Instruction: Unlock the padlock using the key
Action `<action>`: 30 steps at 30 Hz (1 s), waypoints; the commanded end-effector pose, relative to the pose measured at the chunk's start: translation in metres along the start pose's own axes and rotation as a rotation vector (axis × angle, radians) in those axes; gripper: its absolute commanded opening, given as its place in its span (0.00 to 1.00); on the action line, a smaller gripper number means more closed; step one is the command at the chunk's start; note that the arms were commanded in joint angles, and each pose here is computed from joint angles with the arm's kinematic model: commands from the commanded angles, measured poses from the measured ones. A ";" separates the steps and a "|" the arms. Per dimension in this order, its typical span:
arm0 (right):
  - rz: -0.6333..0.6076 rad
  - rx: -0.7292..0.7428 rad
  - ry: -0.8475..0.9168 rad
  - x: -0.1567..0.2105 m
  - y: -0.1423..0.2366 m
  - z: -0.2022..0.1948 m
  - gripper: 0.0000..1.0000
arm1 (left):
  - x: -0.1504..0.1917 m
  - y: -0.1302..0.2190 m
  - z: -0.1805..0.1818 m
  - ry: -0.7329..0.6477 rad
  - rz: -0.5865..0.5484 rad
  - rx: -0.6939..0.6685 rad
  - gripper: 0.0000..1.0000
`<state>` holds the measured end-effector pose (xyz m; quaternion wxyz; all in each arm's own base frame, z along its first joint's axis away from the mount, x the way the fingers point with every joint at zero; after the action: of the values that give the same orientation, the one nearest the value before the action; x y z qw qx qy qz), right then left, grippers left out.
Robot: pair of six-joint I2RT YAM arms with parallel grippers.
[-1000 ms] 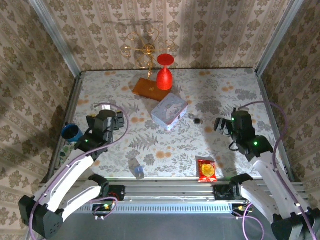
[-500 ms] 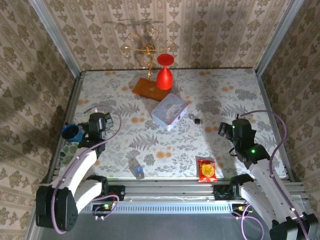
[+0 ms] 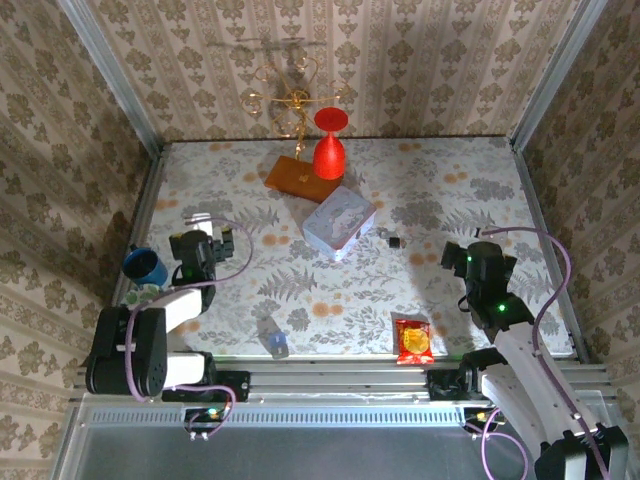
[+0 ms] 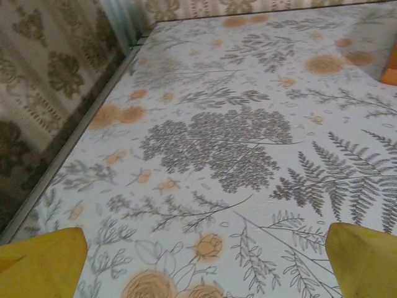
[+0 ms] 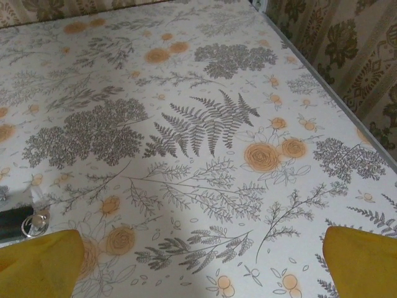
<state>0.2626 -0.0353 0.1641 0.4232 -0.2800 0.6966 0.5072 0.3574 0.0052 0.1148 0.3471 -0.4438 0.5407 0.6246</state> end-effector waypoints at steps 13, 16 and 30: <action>-0.139 -0.016 -0.020 -0.004 -0.016 0.003 1.00 | 0.002 -0.024 -0.019 0.020 -0.095 0.295 1.00; -0.151 -0.030 -0.011 -0.001 -0.020 0.007 1.00 | 0.001 -0.027 -0.025 0.015 -0.069 0.348 1.00; -0.212 -0.100 -0.007 0.000 -0.052 0.022 1.00 | 0.001 -0.032 -0.018 0.015 -0.057 0.270 1.00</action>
<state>0.3008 -0.0355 0.1181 0.4363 -0.3361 0.6658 0.5034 0.3836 -0.0081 0.0953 0.4180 -0.4051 0.6144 0.5327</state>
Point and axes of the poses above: each hand's point on the last joint's axis, 136 mm out from that joint toward the fingers, its own y axis back along the fingers, its own z axis along the line the jaws close on, x = y × z, the point moved 1 cm from there along y, back along the fingers, and after that the axes turned 8 degrees about y, right-handed, at the moved point
